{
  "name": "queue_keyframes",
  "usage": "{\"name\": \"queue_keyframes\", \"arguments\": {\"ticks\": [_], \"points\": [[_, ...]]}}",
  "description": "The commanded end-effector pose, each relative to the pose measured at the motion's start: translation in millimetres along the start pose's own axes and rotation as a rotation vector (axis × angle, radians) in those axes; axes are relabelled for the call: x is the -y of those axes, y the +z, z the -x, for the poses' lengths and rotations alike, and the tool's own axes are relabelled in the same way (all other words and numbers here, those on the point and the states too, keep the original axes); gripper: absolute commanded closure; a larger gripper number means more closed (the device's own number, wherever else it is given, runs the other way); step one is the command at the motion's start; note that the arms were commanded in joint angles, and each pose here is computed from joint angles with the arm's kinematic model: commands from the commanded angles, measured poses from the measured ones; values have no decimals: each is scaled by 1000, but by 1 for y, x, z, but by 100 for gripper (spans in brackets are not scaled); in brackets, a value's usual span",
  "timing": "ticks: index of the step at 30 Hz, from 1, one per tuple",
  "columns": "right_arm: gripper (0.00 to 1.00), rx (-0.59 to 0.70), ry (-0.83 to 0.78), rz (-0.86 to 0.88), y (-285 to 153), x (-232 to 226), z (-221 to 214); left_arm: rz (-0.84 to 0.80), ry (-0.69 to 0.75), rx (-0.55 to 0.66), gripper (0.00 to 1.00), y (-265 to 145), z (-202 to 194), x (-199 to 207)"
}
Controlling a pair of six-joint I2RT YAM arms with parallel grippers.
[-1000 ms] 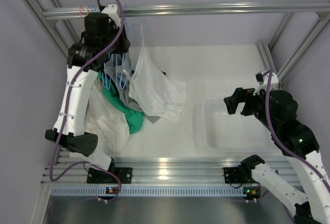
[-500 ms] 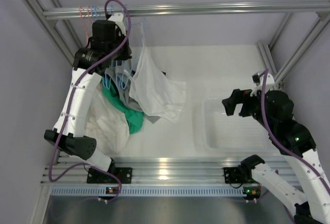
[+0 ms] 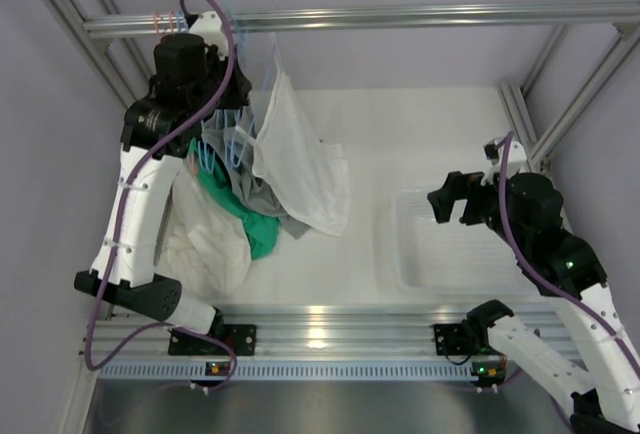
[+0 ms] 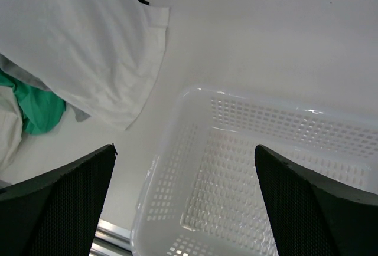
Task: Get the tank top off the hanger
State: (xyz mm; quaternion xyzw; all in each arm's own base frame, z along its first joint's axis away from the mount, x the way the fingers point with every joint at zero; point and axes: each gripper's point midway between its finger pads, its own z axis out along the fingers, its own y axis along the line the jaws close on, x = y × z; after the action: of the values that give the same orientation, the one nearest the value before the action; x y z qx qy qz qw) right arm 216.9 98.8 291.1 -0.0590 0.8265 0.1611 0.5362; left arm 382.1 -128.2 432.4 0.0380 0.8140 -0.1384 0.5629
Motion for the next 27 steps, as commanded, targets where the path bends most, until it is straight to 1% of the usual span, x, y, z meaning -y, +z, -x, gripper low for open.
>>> {"name": "queue_keyframes", "arguments": {"ticks": [1, 3, 4, 5, 6, 7, 8, 9, 10, 11, 13, 14, 15, 16, 17, 18, 19, 20, 22, 23, 25, 27], "points": [[1, 63, -10, 40, 4, -10, 16, -111, -30, 81, 100, -27, 13, 21], [1, 78, -25, 69, 8, -16, 24, -131, -52, 39, 100, -31, -6, 23], [1, 89, -51, 91, 8, -20, 29, -131, -65, -3, 100, -34, -28, 21], [1, 80, -60, 154, 11, -32, 31, -151, -80, -27, 100, -37, -39, 24], [1, 120, -67, 199, 10, -42, 45, -170, -80, -47, 100, -41, -50, 27], [1, 122, -78, 287, 8, -58, 49, -189, -81, -44, 100, -53, -55, 29], [1, 115, -80, 326, 15, -66, 52, -212, -82, -93, 100, -53, -77, 32], [0, 128, -84, 376, 15, -76, 58, -230, -80, -106, 100, -57, -85, 34], [1, 170, -89, 428, 17, -87, 70, -247, -79, -89, 100, -70, -86, 35], [1, 155, -89, 488, 23, -98, 69, -252, -84, -114, 100, -72, -99, 34], [6, 163, -83, 586, 28, -116, 75, -306, -81, -104, 100, -89, -104, 41], [9, 176, -90, 624, 41, -126, 80, -334, -82, -107, 100, -95, -107, 45], [14, 187, -101, 654, 43, -135, 89, -394, -84, -133, 100, -100, -115, 53], [18, 197, -125, 646, 50, -140, 94, -429, -84, -126, 100, -110, -115, 58], [23, 156, -142, 662, 65, -155, 86, -456, -88, -131, 100, -115, -118, 62], [27, 185, -160, 660, 65, -162, 99, -508, -89, -144, 100, -122, -122, 69], [30, 203, -165, 607, 73, -162, 106, -524, -89, -132, 100, -129, -121, 71], [34, 203, -174, 618, 76, -176, 108, -537, -91, -132, 100, -133, -122, 72], [39, 222, -200, 599, 79, -183, 114, -578, -86, -132, 100, -142, -124, 77], [41, 209, -214, 611, 82, -195, 109, -592, -83, -133, 100, -144, -125, 79], [47, 231, -240, 576, 86, -202, 116, -615, -84, -137, 100, -149, -127, 82], [54, 241, -255, 553, 90, -203, 120, -624, -85, -140, 100, -150, -127, 83]]}}
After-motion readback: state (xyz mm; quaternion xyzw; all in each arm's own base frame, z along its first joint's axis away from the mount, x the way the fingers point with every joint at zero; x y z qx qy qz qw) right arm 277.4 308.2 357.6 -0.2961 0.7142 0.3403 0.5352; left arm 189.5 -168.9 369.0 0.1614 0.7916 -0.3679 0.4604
